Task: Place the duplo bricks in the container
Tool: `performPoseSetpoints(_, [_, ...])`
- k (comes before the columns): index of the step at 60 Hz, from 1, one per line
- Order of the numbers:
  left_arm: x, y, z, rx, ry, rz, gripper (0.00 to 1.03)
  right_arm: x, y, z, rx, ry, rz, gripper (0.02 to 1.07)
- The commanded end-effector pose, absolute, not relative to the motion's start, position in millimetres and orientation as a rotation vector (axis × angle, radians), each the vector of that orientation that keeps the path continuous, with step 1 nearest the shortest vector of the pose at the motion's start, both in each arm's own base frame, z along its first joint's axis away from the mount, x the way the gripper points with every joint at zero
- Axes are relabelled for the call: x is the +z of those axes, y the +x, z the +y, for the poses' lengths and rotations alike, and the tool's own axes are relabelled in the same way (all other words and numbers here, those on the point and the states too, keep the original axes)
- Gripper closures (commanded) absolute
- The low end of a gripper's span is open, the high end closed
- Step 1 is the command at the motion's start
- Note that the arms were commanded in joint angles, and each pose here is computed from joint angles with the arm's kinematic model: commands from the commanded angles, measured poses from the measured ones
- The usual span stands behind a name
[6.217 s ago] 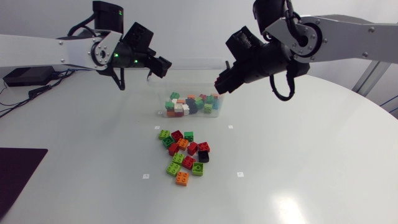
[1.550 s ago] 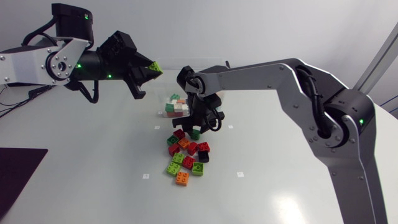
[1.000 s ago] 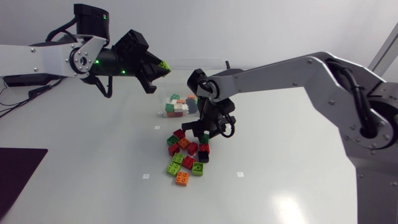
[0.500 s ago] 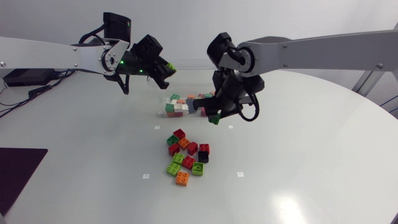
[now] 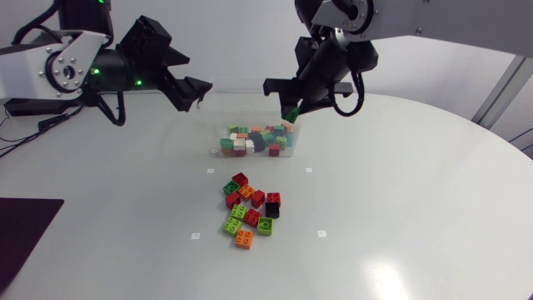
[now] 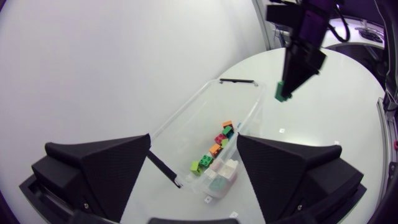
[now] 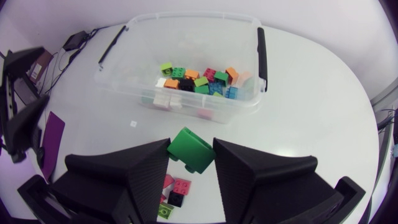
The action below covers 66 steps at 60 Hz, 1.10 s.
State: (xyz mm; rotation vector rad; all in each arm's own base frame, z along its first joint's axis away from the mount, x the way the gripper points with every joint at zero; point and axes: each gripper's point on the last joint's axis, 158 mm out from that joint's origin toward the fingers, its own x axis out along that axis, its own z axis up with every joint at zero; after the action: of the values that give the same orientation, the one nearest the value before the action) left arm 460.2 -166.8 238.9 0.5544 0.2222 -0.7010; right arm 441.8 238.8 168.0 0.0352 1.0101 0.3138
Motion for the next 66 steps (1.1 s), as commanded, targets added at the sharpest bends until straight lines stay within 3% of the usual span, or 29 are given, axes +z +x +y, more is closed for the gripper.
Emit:
performPoseSetpoints(1, [210.9,428.2,-171.5,-0.768,0.587,0.278,0.05,181.8,451.3,238.6,0.326,0.039,0.983,0.71])
performPoseSetpoints(19, [119.6,362.4,-186.8,-0.949,0.7,0.43,0.05,198.2,478.5,251.1,0.353,0.064,0.929,0.71])
performPoseSetpoints(42, [28.7,351.1,-188.7,-1.011,0.718,0.542,0.05,183.6,526.5,266.0,0.365,0.075,0.91,0.74])
performPoseSetpoints(50, [12.3,353.1,-189.4,-1.019,0.728,0.546,0.05,171.6,544.1,266.2,0.358,0.068,0.911,0.73])
performPoseSetpoints(57, [-0.4,356.1,-190.8,-1.016,0.743,0.564,0.05,167.0,558.8,262.3,0.344,0.062,0.91,0.49])
performPoseSetpoints(63, [-10.0,362.1,-195.1,-1.001,0.761,0.556,0.05,163.3,565.9,257.3,0.33,0.052,0.928,0.13])
performPoseSetpoints(66, [-14.5,364.5,-196.7,-1.0,0.761,0.558,0.05,164.1,565.8,255.6,0.326,0.045,0.934,0.08])
